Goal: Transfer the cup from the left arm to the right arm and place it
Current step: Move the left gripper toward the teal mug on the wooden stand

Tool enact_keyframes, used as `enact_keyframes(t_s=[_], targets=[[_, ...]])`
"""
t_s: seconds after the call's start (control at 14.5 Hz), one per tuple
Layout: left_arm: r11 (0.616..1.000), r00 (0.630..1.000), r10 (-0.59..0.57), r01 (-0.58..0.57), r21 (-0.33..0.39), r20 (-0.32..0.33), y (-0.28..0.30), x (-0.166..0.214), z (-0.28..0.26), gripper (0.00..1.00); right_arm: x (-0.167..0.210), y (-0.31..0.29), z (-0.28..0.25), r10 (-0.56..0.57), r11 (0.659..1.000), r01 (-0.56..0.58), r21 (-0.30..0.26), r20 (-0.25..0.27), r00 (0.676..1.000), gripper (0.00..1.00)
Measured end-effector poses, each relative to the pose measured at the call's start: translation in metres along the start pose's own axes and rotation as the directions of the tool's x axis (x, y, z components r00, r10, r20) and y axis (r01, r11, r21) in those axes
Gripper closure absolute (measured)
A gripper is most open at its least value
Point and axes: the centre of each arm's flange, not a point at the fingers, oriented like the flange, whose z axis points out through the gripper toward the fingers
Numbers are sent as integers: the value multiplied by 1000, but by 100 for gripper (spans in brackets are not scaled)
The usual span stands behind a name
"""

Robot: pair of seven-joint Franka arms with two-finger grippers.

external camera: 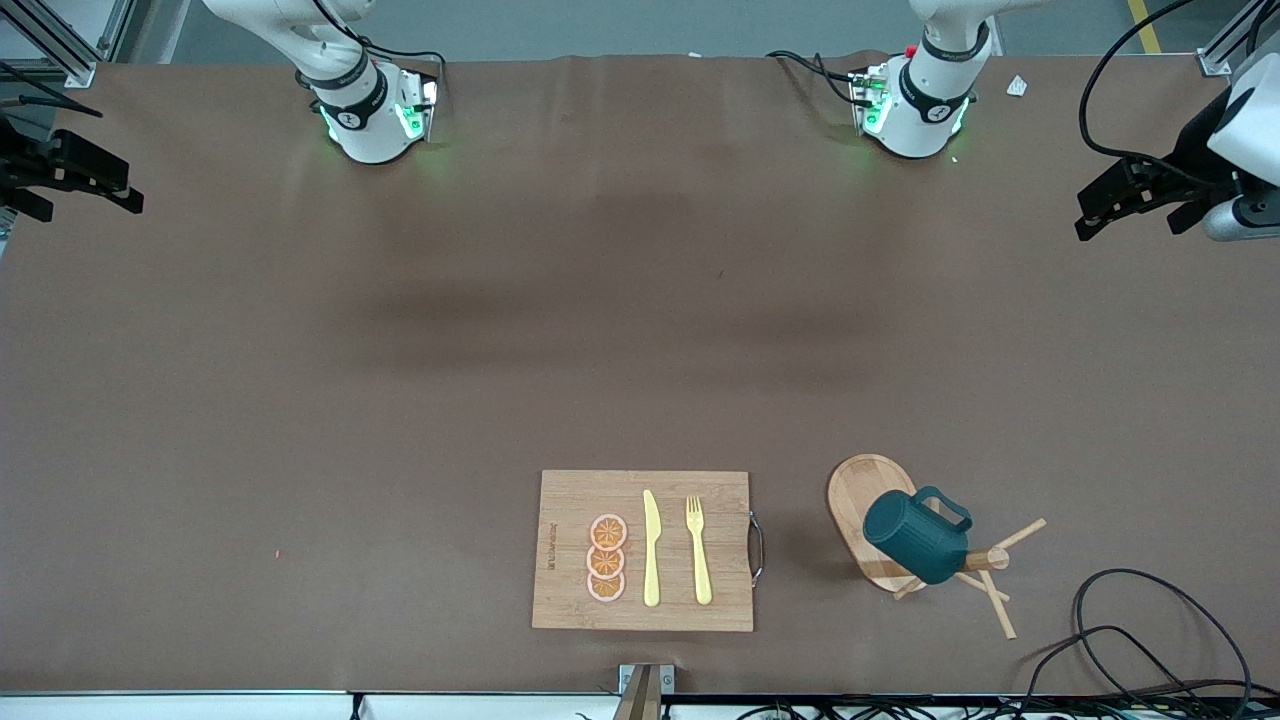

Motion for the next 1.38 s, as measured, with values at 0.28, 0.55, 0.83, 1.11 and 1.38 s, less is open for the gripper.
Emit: enact_keyframes(t_s=[0.28, 0.55, 0.83, 1.11, 1.38], targets=[[1000, 1000, 12, -12, -1, 0, 0, 1, 0, 0, -1, 4, 3, 7, 1000, -7, 2, 11, 1000, 0], [1000, 1000, 7, -7, -24, 4, -7, 32, 16, 0, -2, 6, 4, 11, 1000, -11, 3, 20, 1000, 0], [990, 992, -126, 123, -69, -30, -10, 78, 62, 0, -2, 6, 4, 13, 1000, -12, -9, 22, 1000, 0], [902, 911, -411, 399, -162, -43, 0, 114, 99, 0, -2, 7, 4, 14, 1000, -14, -14, 23, 1000, 0], [732, 756, -654, 625, -271, -22, 21, 147, 142, 0, -2, 7, 5, 14, 1000, -14, -14, 25, 1000, 0]])
